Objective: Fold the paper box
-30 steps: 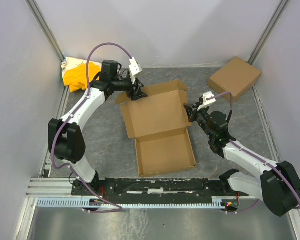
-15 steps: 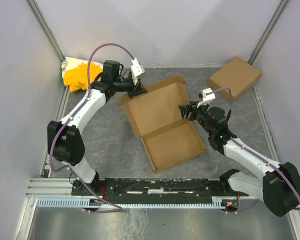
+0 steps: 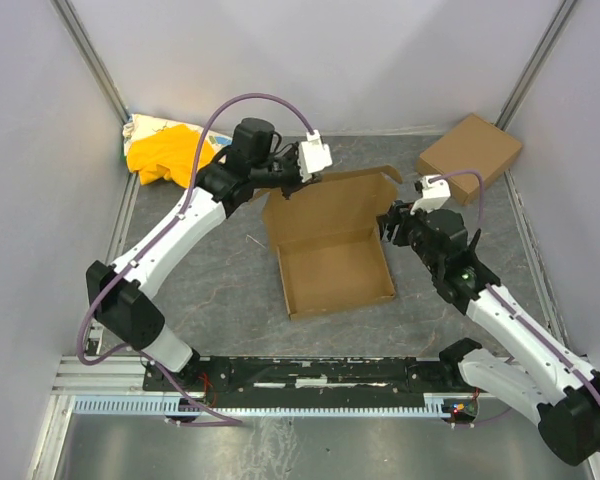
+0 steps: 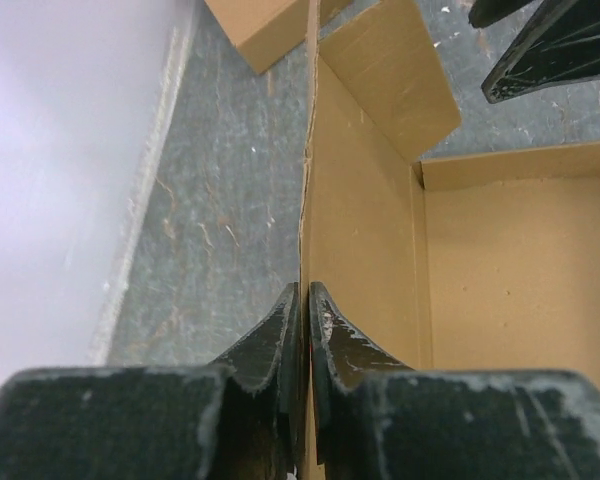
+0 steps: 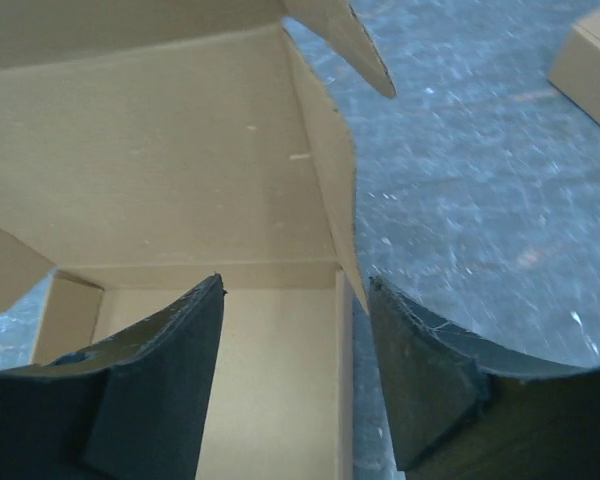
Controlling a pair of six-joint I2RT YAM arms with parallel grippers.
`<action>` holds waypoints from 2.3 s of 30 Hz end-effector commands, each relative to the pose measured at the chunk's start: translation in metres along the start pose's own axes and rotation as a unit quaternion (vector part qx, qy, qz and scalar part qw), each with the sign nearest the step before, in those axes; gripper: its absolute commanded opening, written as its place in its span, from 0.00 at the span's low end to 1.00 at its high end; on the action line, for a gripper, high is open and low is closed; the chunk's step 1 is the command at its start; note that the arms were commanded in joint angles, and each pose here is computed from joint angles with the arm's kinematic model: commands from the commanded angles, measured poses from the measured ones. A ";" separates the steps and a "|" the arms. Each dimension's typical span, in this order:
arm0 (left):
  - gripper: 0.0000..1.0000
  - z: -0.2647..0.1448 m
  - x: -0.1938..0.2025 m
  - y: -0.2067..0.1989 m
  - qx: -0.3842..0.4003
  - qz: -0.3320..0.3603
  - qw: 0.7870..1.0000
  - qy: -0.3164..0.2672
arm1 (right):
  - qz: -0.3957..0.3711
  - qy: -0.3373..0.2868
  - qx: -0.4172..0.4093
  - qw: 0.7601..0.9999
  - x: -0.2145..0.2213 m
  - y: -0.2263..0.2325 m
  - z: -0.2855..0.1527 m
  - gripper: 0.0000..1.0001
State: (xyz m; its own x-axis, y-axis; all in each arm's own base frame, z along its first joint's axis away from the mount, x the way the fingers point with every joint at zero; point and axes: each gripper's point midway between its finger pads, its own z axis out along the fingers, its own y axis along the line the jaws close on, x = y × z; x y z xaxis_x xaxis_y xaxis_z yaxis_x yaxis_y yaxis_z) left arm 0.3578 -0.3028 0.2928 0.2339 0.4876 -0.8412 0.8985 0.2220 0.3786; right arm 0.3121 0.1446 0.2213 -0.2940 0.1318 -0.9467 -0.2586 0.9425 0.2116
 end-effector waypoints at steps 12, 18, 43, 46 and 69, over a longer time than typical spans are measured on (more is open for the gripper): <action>0.13 0.000 -0.031 0.021 -0.083 0.118 0.989 -0.033 | 0.081 0.117 0.176 0.974 0.095 -0.064 -0.029 0.41; 0.12 0.001 -0.030 0.001 -0.083 0.093 0.990 -0.069 | 0.075 0.114 0.280 0.950 0.094 -0.095 -0.026 0.01; 0.12 0.001 -0.033 -0.009 -0.079 0.055 0.993 -0.075 | 0.153 0.235 -0.023 0.959 0.072 -0.018 0.085 0.01; 0.12 0.002 -0.033 -0.013 -0.074 0.051 0.993 -0.077 | 0.154 0.243 -0.026 0.957 0.076 -0.017 0.079 0.01; 0.12 0.002 0.000 -0.092 -0.018 0.007 0.999 -0.036 | 0.089 0.209 0.181 0.957 0.076 -0.090 0.010 0.03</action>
State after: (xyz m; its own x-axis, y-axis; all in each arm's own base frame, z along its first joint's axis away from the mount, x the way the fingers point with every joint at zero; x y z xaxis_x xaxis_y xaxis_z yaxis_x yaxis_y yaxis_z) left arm 0.2838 -0.3286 0.2773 0.3509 0.3954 -0.8488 0.8536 0.2378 0.4636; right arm 0.3294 0.0999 0.1032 -0.7340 0.2467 -0.6328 0.0864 0.9581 0.2732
